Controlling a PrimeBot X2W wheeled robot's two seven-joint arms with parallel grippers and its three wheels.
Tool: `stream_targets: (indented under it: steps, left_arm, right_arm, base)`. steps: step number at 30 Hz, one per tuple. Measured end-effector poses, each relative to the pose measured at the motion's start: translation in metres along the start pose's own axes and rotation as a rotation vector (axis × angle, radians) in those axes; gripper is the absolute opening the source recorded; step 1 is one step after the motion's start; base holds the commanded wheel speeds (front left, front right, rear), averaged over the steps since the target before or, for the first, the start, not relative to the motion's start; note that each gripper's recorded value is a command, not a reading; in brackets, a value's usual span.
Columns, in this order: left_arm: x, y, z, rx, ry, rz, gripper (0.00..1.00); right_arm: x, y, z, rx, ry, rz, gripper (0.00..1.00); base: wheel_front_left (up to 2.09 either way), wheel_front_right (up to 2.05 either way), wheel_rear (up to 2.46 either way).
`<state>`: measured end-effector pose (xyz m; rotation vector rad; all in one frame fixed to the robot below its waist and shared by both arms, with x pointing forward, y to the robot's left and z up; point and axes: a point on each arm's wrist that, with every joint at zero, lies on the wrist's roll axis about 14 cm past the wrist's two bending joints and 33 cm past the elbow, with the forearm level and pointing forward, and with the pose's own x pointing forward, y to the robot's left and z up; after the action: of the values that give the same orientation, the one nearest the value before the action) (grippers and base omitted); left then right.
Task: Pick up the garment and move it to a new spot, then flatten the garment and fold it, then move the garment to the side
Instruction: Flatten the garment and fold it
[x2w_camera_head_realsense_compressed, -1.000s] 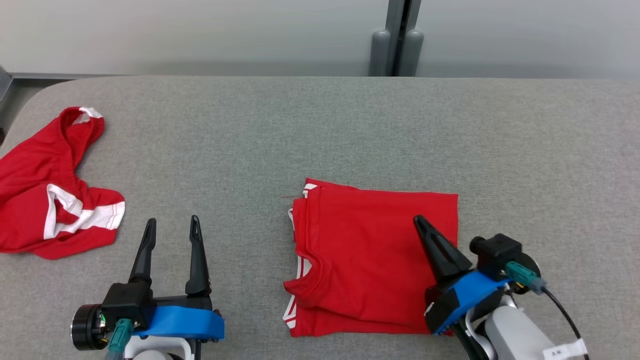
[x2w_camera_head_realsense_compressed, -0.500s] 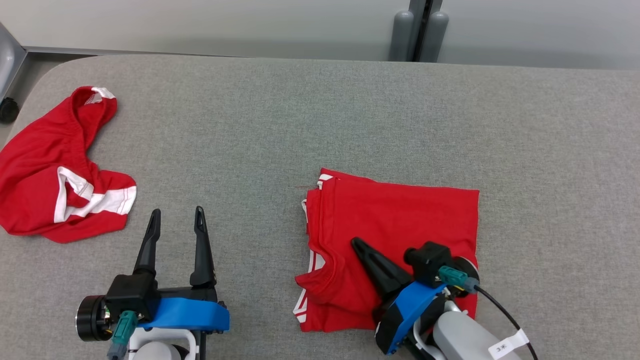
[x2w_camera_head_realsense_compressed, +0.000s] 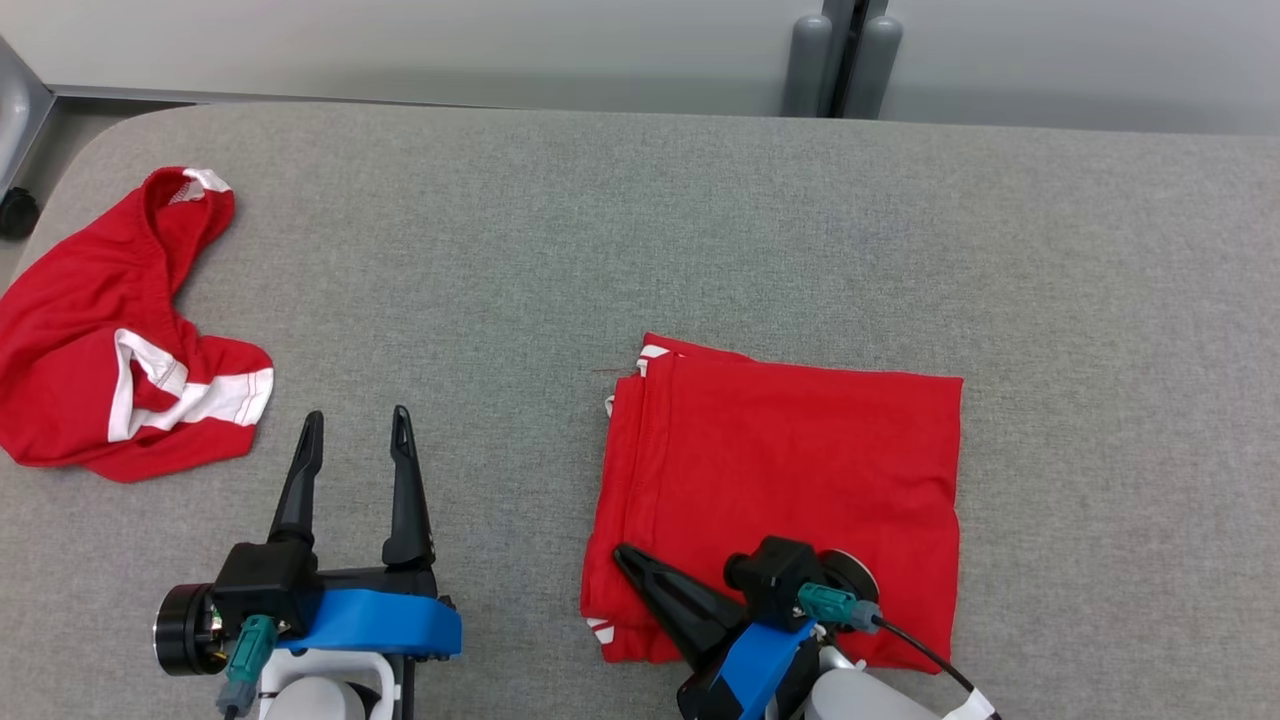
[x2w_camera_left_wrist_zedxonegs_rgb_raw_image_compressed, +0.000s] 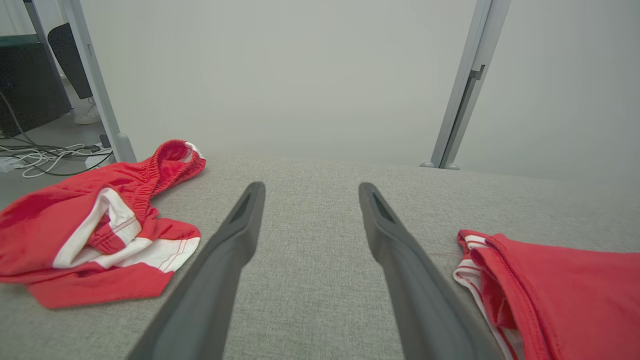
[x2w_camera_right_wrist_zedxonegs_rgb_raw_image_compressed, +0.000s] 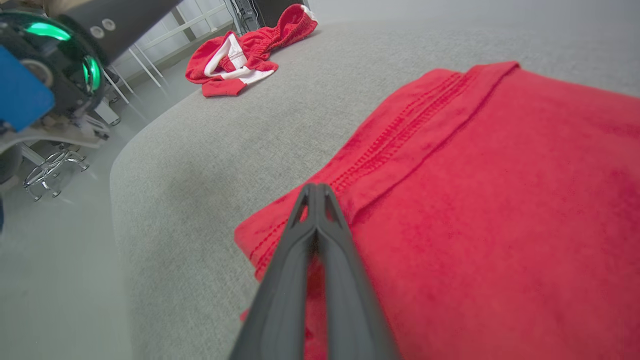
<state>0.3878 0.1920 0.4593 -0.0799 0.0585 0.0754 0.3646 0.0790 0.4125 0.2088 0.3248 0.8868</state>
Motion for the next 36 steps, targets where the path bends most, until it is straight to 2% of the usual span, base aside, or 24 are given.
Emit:
stream_targets:
  steps: [10, 13, 20, 31, 32, 33, 36]
  left_arm:
    - [0.001, -0.001, 0.001, 0.001, -0.002, -0.001, 1.0]
    - [0.002, -0.003, 0.002, 0.0, -0.006, -0.006, 1.0]
    - [0.006, -0.012, 0.003, 0.004, -0.013, -0.034, 1.0]
    - [0.011, -0.03, 0.006, 0.008, -0.026, -0.09, 1.0]
    - [0.012, -0.032, 0.007, 0.007, -0.028, -0.095, 1.0]
    - [0.012, -0.033, 0.007, 0.008, -0.029, -0.099, 1.0]
    - [0.012, -0.036, 0.009, 0.011, -0.034, -0.107, 1.0]
  right_arm:
    - [-0.001, 0.012, -0.012, 0.016, 0.044, 0.038, 0.0]
    - [-0.002, 0.003, 0.0, 0.015, 0.01, 0.016, 0.0]
    - [-0.017, -0.039, 0.043, -0.013, -0.127, -0.113, 0.0]
    - [-0.089, -0.12, 0.083, -0.051, -0.283, -0.423, 0.0]
    - [-0.096, -0.126, 0.085, -0.054, -0.293, -0.45, 0.11]
    - [-0.103, -0.13, 0.088, -0.061, -0.304, -0.472, 0.27]
    - [-0.122, -0.138, 0.093, -0.072, -0.329, -0.53, 0.59]
  base:
    - [0.0, 0.0, 0.0]
    - [0.0, 0.0, 0.0]
    - [0.0, 0.0, 0.0]
    - [0.0, 0.0, 0.0]
    - [0.0, 0.0, 0.0]
    - [0.0, 0.0, 0.0]
    - [0.0, 0.0, 0.0]
